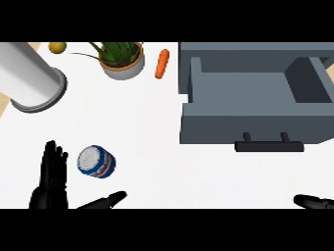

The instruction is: Pick up the can, place it into the drawer and close the drawer

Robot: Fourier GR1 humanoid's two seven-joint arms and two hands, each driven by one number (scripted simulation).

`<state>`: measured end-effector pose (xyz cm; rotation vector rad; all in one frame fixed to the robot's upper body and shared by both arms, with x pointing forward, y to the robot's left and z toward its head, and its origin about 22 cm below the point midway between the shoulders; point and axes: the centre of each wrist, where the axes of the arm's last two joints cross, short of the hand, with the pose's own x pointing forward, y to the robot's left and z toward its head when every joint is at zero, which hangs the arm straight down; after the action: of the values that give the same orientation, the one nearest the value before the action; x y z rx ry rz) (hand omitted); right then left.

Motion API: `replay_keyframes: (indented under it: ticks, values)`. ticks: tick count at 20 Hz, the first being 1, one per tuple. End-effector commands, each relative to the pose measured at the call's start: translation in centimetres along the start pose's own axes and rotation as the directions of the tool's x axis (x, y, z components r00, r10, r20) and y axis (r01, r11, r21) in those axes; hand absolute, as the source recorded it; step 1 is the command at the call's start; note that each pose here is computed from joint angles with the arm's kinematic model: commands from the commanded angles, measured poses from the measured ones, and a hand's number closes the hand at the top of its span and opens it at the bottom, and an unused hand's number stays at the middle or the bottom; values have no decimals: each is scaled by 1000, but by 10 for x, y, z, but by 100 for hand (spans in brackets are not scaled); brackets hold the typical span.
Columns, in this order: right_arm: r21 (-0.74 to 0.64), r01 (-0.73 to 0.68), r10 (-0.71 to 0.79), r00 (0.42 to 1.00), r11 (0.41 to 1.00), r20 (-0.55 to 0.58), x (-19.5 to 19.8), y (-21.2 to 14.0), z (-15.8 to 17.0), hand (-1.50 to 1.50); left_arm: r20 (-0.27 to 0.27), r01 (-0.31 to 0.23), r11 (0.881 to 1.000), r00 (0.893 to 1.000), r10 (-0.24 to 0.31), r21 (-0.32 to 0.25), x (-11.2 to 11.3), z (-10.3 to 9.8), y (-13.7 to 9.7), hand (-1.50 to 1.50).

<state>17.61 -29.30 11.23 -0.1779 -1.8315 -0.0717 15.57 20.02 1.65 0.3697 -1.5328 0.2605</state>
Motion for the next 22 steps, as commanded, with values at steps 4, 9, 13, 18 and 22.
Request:
replay_keyframes:
  ticks: [4, 9, 13, 18, 22]
  values:
    - [-33, 3, -3, 1000, 999, 1, 7, 7, 18, -150, -41, 6, 999, 999, -4, 52, -41, -2, 5, -150]
    - [-25, -14, 14, 1000, 1000, 7, 7, 3, 1, -150, -55, -4, 997, 998, 8, 80, -57, -18, 6, -150]
    - [-14, -4, 4, 1000, 1000, 8, 13, -9, 15, -150, -67, 0, 996, 998, 5, 88, -87, -35, 11, -150]
    - [4, -24, 24, 1000, 1000, 13, 20, -15, 10, -150, -86, 13, 997, 996, -6, 79, -115, -19, 9, -150]
    - [0, -10, 10, 1000, 1000, -3, 29, 3, 13, -150, -107, -11, 996, 994, 20, 87, -125, -45, 3, -150]
